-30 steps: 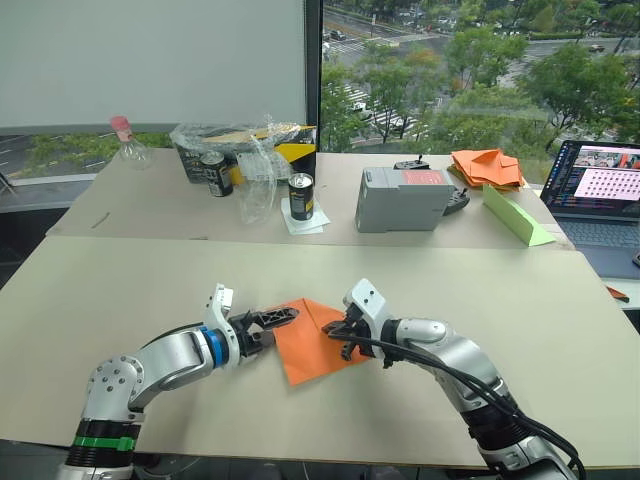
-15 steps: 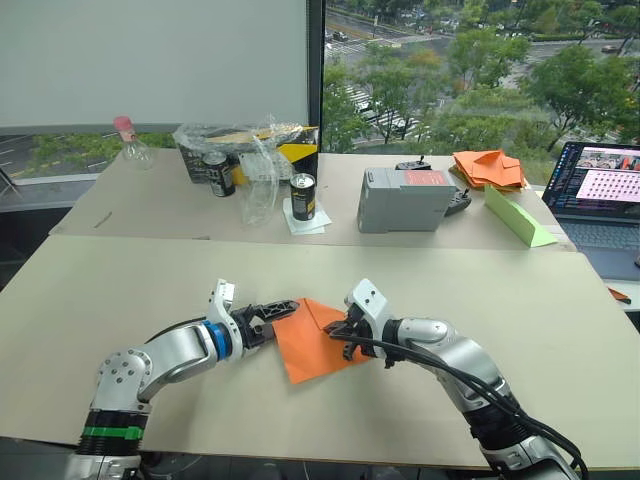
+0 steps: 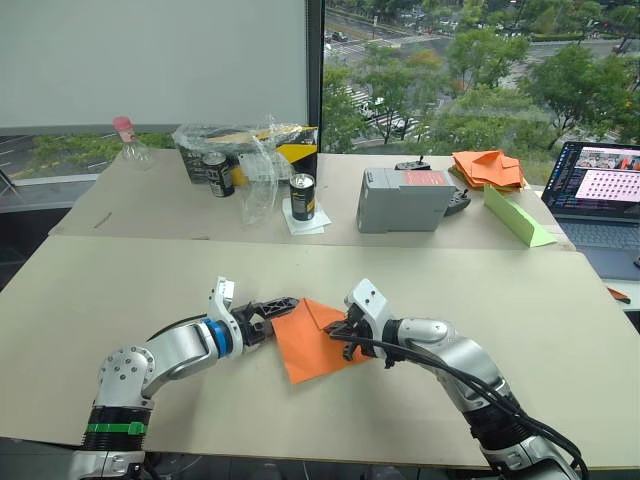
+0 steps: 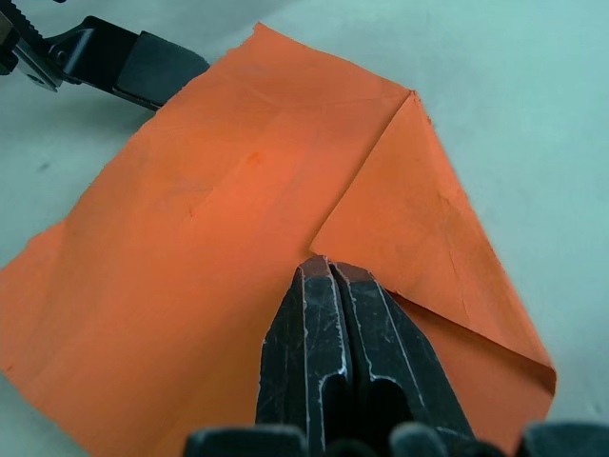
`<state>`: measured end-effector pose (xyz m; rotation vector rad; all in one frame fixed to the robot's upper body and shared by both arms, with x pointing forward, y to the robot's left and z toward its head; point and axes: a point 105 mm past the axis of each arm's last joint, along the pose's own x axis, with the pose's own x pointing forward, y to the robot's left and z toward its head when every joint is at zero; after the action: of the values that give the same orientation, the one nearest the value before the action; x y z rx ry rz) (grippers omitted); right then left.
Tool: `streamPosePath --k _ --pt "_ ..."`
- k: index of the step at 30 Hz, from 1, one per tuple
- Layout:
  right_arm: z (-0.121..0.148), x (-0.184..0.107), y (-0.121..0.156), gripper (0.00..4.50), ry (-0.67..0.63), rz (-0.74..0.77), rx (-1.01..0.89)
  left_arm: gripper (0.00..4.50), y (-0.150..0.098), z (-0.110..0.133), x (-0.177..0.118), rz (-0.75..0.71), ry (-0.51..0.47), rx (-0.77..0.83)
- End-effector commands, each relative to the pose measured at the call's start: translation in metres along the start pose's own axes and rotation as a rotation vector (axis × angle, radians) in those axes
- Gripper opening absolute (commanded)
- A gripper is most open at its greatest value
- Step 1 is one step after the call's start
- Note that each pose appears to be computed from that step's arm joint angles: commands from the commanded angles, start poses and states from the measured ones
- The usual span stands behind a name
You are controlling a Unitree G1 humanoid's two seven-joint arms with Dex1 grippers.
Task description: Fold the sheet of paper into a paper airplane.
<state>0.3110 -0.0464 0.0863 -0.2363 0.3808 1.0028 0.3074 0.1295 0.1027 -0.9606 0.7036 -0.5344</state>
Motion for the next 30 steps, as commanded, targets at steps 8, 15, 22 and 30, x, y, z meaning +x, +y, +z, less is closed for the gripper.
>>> streamPosePath --k 8,15,22,30 --pt "0.0033 -0.0025 0.0005 0.00 -0.005 -0.002 -0.023 1.47 0.0189 0.0053 -0.0026 0.076 -0.039 -0.031" --pt "0.0029 -0.0027 0.0005 0.00 -0.003 -0.002 -0.024 1.47 0.0204 0.0076 -0.0018 0.074 -0.055 -0.042" --pt "0.0027 -0.0034 0.0003 0.00 -0.002 -0.002 -0.025 1.47 0.0203 0.0093 0.0011 0.067 -0.075 -0.060" --pt "0.0049 -0.0049 0.0032 0.00 -0.009 0.015 -0.024 1.47 0.0199 0.0087 0.0027 0.065 -0.075 -0.058"
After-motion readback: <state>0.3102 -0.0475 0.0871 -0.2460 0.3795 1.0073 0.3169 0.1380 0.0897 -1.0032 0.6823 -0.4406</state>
